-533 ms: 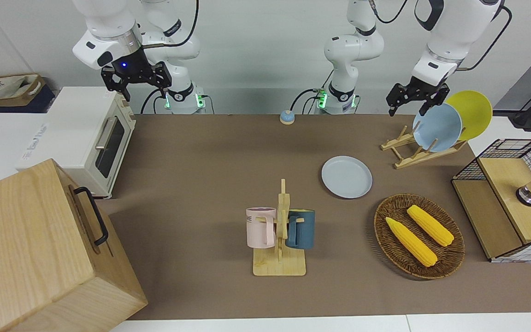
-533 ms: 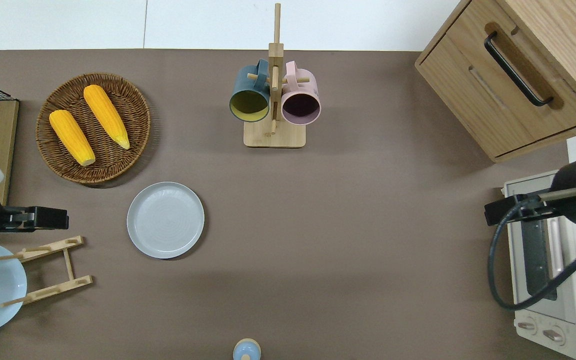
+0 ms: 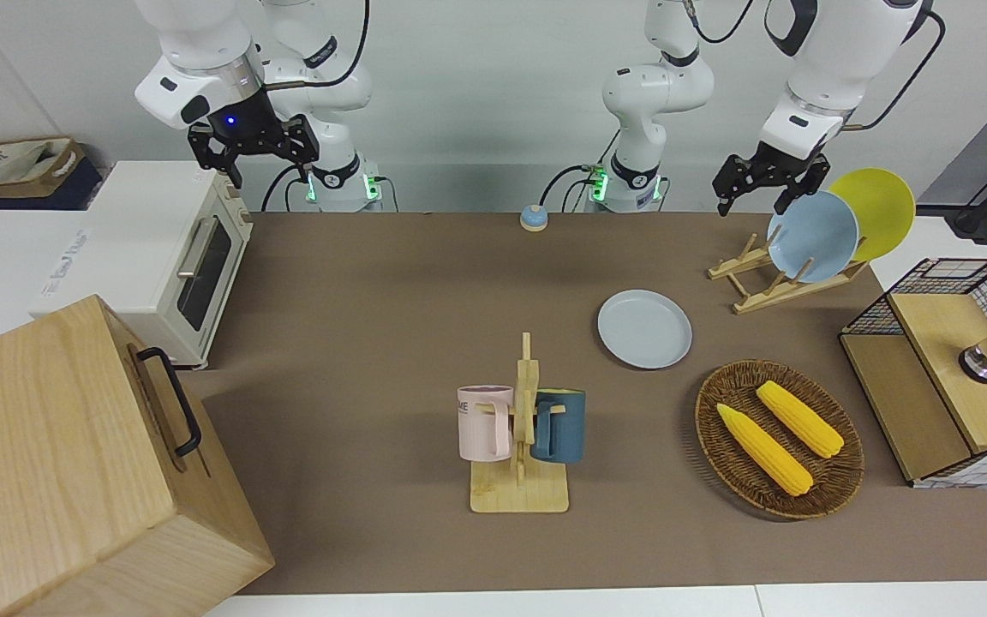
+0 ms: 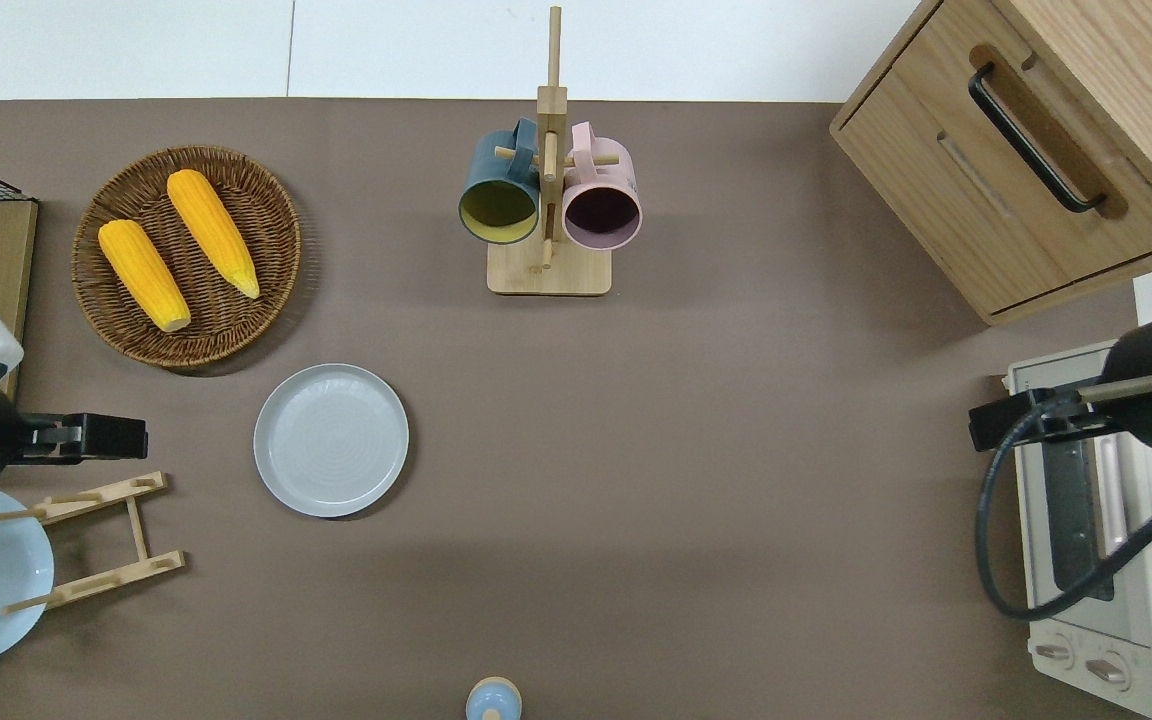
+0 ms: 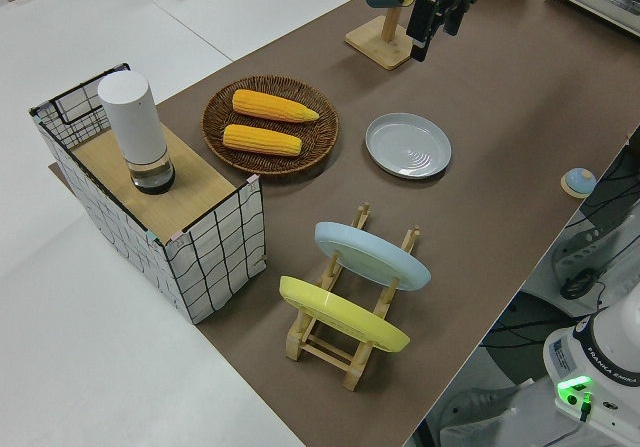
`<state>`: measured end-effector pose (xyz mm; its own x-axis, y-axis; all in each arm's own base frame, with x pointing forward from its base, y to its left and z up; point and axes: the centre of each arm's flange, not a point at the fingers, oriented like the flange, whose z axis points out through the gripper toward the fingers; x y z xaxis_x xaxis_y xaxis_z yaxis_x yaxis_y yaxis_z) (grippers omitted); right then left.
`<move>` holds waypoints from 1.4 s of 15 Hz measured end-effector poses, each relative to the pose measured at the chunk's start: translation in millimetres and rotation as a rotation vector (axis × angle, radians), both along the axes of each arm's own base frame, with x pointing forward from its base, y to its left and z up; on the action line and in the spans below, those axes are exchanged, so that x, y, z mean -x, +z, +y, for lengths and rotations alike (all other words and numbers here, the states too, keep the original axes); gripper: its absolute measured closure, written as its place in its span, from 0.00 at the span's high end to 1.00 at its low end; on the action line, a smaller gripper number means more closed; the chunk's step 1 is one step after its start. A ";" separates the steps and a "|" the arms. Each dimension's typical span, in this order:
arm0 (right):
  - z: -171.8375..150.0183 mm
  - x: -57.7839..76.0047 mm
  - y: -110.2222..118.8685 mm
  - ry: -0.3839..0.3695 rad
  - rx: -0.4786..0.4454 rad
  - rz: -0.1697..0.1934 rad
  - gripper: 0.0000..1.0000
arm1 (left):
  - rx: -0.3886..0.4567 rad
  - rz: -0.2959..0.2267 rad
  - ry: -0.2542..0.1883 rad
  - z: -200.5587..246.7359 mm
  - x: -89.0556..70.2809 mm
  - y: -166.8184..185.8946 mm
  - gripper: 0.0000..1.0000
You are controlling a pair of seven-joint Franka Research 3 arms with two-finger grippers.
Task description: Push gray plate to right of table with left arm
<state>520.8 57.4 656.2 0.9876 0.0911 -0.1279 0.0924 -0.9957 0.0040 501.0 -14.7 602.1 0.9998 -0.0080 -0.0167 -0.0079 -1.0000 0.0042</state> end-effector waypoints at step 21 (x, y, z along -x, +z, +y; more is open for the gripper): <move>0.0 0.0 0.0 0.000 0.000 0.000 0.99 | -0.004 0.009 0.005 -11.4 1.1 -3.1 1.00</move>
<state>520.8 57.4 656.2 0.9876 0.0911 -0.1279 0.0924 -0.9957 0.0040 499.8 -26.0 599.0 0.9997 -0.0026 -0.0253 -0.0026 -1.0000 -0.0002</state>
